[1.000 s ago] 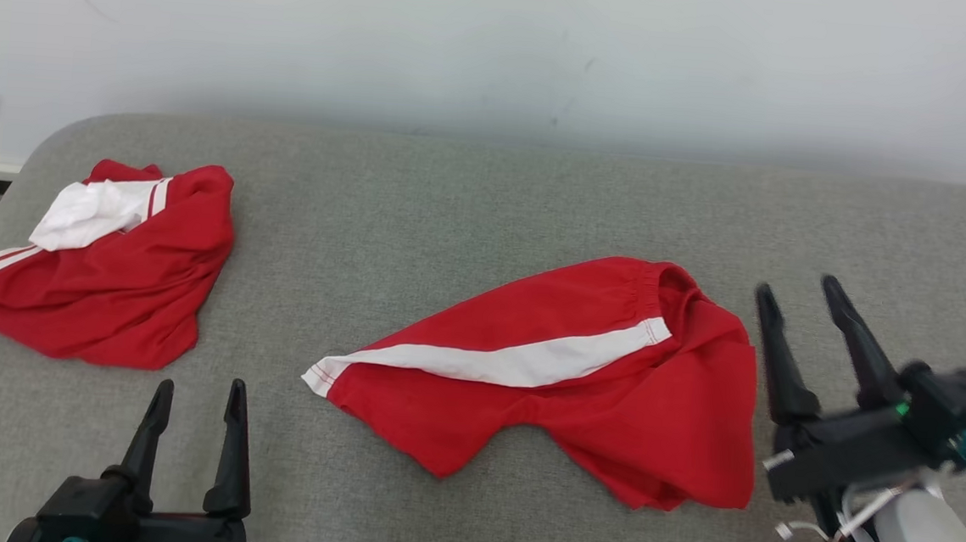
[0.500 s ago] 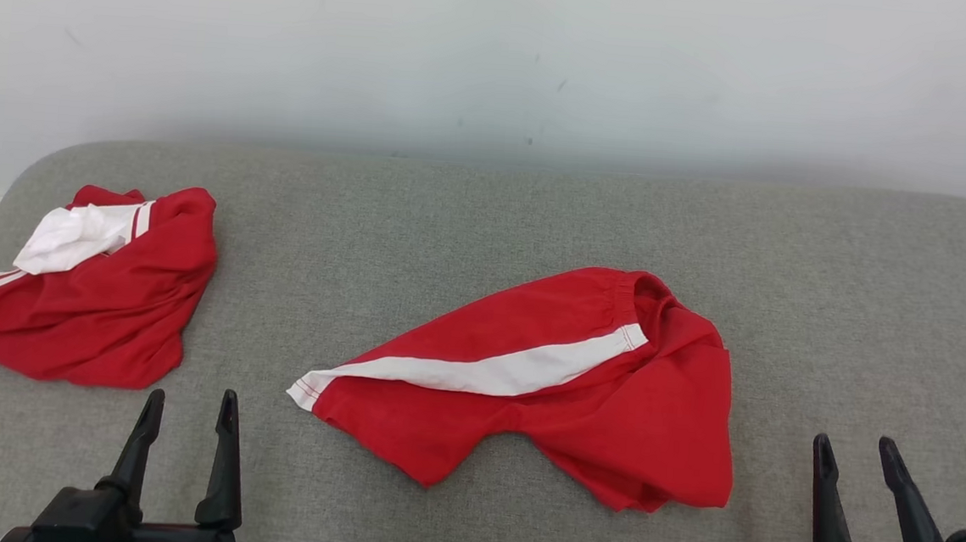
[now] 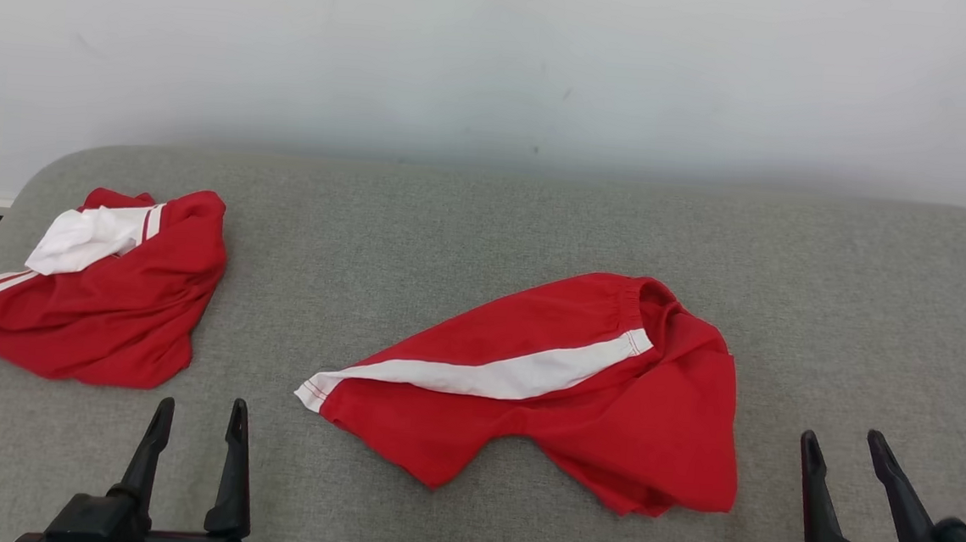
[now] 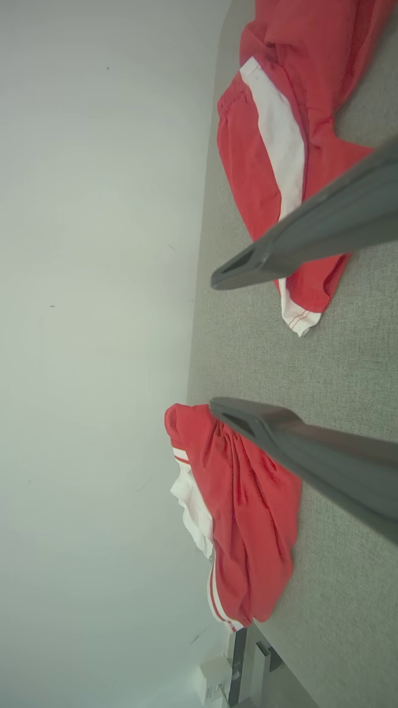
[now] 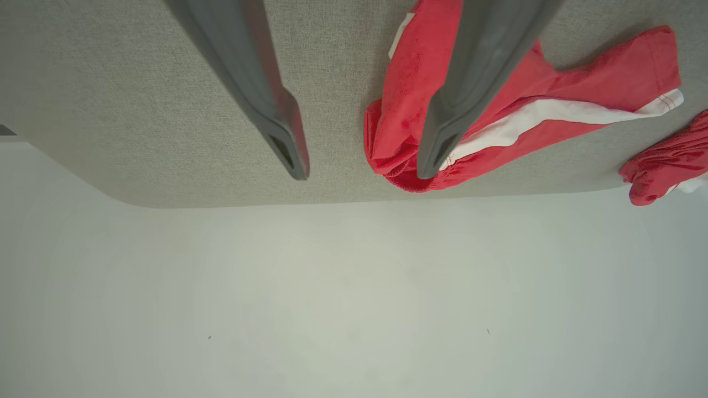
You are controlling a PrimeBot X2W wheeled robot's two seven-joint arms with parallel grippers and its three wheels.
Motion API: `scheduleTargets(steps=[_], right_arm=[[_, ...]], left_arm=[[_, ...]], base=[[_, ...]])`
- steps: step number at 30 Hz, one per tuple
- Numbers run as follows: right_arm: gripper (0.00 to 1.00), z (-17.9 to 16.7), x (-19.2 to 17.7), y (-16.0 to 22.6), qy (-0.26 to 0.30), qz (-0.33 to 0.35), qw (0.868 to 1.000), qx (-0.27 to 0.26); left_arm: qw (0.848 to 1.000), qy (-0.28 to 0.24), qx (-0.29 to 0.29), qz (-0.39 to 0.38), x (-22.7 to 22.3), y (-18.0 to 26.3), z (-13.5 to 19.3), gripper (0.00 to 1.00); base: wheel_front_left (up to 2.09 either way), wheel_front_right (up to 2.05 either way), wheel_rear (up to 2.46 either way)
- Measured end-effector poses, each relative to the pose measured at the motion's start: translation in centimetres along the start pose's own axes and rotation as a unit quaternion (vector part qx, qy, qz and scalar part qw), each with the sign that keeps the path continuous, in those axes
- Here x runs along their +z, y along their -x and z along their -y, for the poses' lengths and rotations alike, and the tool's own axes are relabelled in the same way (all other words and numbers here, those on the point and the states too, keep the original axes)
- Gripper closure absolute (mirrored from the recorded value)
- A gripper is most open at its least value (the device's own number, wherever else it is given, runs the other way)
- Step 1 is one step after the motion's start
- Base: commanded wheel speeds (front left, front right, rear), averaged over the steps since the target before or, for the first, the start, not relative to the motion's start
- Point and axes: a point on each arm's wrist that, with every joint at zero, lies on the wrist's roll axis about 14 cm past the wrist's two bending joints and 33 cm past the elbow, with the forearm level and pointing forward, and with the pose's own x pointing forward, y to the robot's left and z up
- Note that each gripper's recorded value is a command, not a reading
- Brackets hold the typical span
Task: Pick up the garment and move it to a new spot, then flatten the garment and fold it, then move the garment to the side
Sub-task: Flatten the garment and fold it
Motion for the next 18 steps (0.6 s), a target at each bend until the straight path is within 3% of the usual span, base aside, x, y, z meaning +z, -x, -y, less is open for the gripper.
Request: scheduleTargets(steps=[10,18], right_arm=[[0.0,-2.2,0.8,-4.6,0.055,-0.022,0.995,0.079],[0.0,-4.4,-1.6,-9.0,0.1,-0.086,0.98,0.149]], left_arm=[[1.0,0.008,0.009,-0.005,-0.3,0.1,-0.3,0.0],[1.0,0.018,0.024,-0.011,-0.6,0.1,-0.8,0.0]], base=[[0.0,0.0,0.0],[0.0,0.0,0.0]])
